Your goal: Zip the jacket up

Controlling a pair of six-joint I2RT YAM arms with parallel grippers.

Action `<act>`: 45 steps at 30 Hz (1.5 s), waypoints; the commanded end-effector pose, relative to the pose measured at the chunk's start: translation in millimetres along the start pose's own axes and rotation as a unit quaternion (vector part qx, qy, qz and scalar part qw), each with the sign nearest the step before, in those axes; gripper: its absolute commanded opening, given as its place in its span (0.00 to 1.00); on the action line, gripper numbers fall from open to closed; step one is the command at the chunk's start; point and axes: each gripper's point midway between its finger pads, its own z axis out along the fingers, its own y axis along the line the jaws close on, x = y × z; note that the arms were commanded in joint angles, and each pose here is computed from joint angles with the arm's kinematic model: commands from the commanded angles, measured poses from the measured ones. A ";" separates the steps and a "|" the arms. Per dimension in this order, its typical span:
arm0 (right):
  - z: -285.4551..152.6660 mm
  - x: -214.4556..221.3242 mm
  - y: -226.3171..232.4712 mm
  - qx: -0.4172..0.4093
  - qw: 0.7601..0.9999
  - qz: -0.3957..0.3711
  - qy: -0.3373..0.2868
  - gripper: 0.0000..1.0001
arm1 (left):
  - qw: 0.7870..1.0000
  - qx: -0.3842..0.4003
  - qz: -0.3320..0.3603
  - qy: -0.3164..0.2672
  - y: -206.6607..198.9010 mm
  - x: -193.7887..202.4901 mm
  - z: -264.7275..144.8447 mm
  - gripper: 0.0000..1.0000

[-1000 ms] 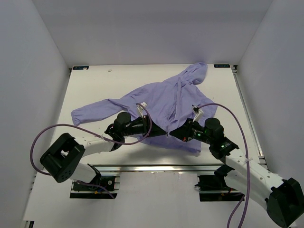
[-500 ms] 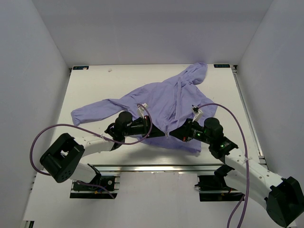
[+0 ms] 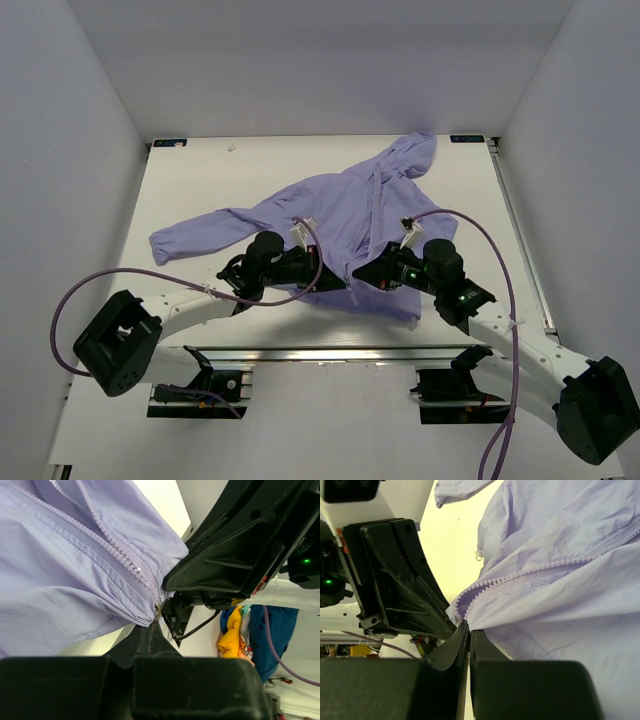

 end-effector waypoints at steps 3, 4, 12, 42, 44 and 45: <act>-1.4 -44.5 25.8 -0.018 0.997 -0.036 -0.065 0.00 | 0.999 -0.007 0.013 0.031 -4.8 20.8 -11.4 0.00; -1.9 -42.1 24.3 -0.015 0.997 -0.034 -0.060 0.00 | 0.999 -0.006 0.017 0.029 -7.8 21.1 -11.9 0.00; -7.7 -3.1 12.8 -0.012 0.999 -0.045 0.025 0.24 | 0.999 -0.026 -0.036 -0.002 -2.6 9.1 -2.6 0.00; -10.3 59.6 -15.8 0.098 0.986 -0.130 0.044 0.89 | 0.988 0.007 -0.113 -0.103 -22.9 -23.3 -4.0 0.00; -3.7 48.6 -10.1 0.090 0.987 -0.133 0.017 0.89 | 0.988 0.007 -0.113 -0.104 -23.6 -23.5 -4.4 0.00; -2.4 45.6 -9.8 0.091 0.987 -0.133 0.009 0.89 | 0.988 0.008 -0.113 -0.103 -24.1 -22.8 -4.3 0.00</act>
